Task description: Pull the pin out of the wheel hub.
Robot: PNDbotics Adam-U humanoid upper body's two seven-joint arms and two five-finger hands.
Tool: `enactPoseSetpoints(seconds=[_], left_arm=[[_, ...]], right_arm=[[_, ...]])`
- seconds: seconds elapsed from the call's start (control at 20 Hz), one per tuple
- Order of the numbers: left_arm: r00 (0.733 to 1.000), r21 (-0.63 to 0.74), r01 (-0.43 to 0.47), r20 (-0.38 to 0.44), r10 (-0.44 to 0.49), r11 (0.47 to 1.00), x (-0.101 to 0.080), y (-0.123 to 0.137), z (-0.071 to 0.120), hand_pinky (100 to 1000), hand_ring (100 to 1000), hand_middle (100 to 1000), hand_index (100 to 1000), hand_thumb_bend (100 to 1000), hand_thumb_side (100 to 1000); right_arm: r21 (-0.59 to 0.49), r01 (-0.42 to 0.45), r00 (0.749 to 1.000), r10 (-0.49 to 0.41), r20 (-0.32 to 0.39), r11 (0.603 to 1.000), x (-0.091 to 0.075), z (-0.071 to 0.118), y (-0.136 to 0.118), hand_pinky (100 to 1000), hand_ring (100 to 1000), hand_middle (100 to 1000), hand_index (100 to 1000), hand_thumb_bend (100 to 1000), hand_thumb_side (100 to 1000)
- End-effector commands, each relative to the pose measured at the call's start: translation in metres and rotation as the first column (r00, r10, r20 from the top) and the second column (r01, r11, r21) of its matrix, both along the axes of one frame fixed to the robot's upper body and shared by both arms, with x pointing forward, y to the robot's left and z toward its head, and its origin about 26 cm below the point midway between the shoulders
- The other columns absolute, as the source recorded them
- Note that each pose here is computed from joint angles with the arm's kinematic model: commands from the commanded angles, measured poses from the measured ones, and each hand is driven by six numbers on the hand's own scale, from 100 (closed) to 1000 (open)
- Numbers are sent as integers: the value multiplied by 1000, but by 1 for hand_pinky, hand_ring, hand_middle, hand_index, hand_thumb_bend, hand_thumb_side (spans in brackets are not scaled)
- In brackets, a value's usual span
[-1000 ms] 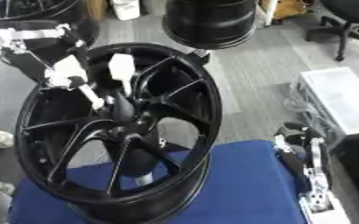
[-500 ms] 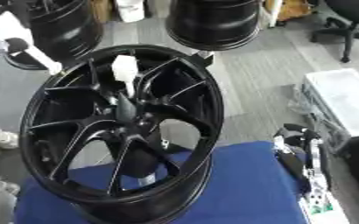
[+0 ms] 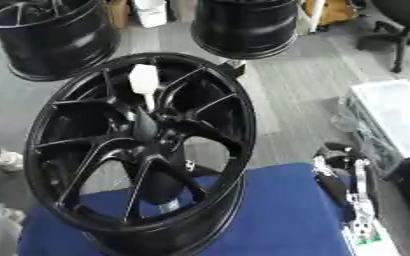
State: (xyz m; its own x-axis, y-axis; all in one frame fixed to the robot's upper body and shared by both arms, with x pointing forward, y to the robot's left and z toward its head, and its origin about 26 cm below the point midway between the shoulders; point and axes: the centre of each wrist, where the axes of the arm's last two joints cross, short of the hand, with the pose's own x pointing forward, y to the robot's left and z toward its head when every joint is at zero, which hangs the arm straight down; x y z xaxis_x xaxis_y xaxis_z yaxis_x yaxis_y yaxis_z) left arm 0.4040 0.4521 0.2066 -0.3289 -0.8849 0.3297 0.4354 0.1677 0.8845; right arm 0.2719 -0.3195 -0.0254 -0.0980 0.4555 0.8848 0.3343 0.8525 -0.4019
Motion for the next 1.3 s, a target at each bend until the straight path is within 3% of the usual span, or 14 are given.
enactPoseSetpoints(seconds=[0.05, 0.1, 0.25, 0.45, 0.65, 0.8, 0.95, 1.2, 1.3], left_arm=[[995, 51, -100, -23, 101, 994, 0, 20, -28, 634, 536, 571, 690, 477, 319], [992, 57, -120, -29, 122, 991, 0, 24, -41, 664, 594, 630, 741, 594, 391], [986, 62, -168, -14, 169, 984, -4, 27, -71, 719, 684, 734, 816, 726, 462], [972, -28, -223, 64, 224, 974, -14, 26, -91, 720, 697, 740, 806, 684, 482], [947, -362, -200, 166, 274, 911, -26, 7, -92, 686, 655, 691, 756, 636, 528], [931, -599, -130, 201, 306, 790, -43, -17, -86, 668, 625, 661, 738, 620, 550], [909, -773, -123, 163, 382, 622, -70, -35, -91, 646, 592, 621, 716, 586, 564], [878, -882, -173, 64, 474, 439, -107, -58, -110, 643, 588, 618, 713, 581, 572], [872, -897, -181, 44, 488, 403, -114, -64, -112, 643, 585, 616, 712, 578, 578]], right_arm=[[-10, 7, 1000, -7, 18, 1000, 2, 5, -4, 657, 579, 679, 706, 100, 416], [-8, 7, 1000, -7, 19, 1000, 2, 5, -4, 657, 579, 679, 706, 100, 417], [-3, 7, 1000, -7, 21, 1000, 2, 5, -3, 657, 579, 679, 706, 100, 418], [2, 9, 1000, -9, 22, 1000, 3, 5, -2, 657, 579, 679, 706, 100, 420], [6, 10, 1000, -10, 25, 1000, 3, 5, -1, 657, 579, 680, 706, 100, 423], [11, 12, 1000, -12, 28, 1000, 4, 5, 0, 657, 579, 680, 706, 100, 424], [17, 14, 999, -14, 31, 1000, 5, 6, 0, 658, 580, 680, 706, 100, 425], [22, 23, 999, -24, 39, 999, 5, 7, 0, 658, 580, 680, 707, 100, 424], [24, 25, 999, -26, 40, 999, 6, 7, 0, 658, 580, 680, 707, 100, 426]])
